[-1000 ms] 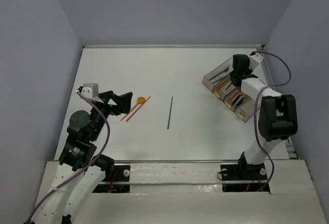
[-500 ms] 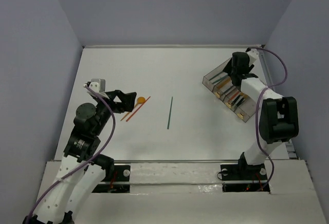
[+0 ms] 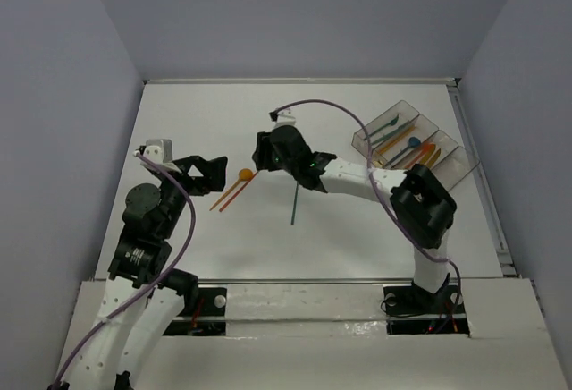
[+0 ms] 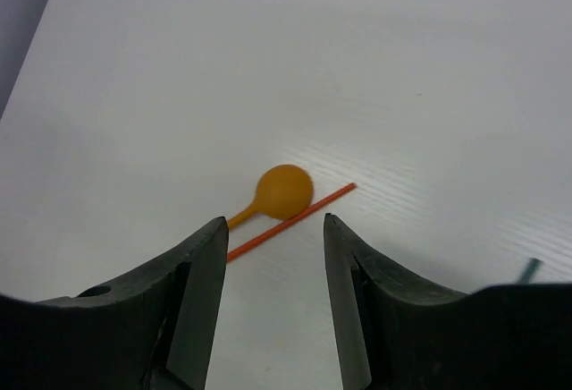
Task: Sort the eating utensils into containers
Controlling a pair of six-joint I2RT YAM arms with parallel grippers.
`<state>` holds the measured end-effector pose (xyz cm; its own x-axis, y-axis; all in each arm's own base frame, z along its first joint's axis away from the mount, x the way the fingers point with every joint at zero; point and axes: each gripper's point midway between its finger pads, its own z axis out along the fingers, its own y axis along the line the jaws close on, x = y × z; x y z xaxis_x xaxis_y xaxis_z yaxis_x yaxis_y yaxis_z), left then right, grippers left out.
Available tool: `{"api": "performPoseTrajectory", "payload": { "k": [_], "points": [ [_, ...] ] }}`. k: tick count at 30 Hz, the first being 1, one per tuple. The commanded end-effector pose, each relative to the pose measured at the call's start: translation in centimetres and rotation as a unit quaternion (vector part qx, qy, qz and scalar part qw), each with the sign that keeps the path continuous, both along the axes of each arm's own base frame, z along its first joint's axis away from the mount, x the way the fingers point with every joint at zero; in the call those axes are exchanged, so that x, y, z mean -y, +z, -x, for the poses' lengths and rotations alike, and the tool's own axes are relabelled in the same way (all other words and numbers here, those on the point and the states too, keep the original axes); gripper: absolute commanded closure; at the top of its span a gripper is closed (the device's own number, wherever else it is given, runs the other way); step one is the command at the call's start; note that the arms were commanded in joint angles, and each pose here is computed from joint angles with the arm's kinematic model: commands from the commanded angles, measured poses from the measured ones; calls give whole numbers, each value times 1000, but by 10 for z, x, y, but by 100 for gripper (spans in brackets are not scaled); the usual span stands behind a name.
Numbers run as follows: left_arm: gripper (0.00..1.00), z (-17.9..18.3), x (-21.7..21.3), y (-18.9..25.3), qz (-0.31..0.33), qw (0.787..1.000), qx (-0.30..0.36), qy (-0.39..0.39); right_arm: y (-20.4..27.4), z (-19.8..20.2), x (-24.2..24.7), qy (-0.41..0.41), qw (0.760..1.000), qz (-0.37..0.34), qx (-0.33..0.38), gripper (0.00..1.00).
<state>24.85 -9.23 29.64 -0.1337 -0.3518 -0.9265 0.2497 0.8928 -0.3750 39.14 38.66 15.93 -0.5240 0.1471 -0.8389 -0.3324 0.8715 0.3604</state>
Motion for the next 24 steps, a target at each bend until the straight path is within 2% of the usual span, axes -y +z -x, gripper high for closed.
{"api": "performPoseTrajectory", "payload": {
  "k": [1, 8, 15, 24],
  "points": [
    [1, 0, -13, 20, 13, 999, 31, 34, 0, 15, -67, 32, 999, -21, -9, 48],
    [1, 5, -14, 24, 17, 999, 40, 32, -44, 28, -105, 8, 998, 13, -54, 53],
    [1, 11, -6, 24, 16, 999, 44, 11, -76, 35, -109, -14, 996, 26, -85, 54],
    [1, 12, -5, 25, 16, 999, 43, 9, -96, 34, -119, -8, 995, 30, -100, 55]
  ]
}}
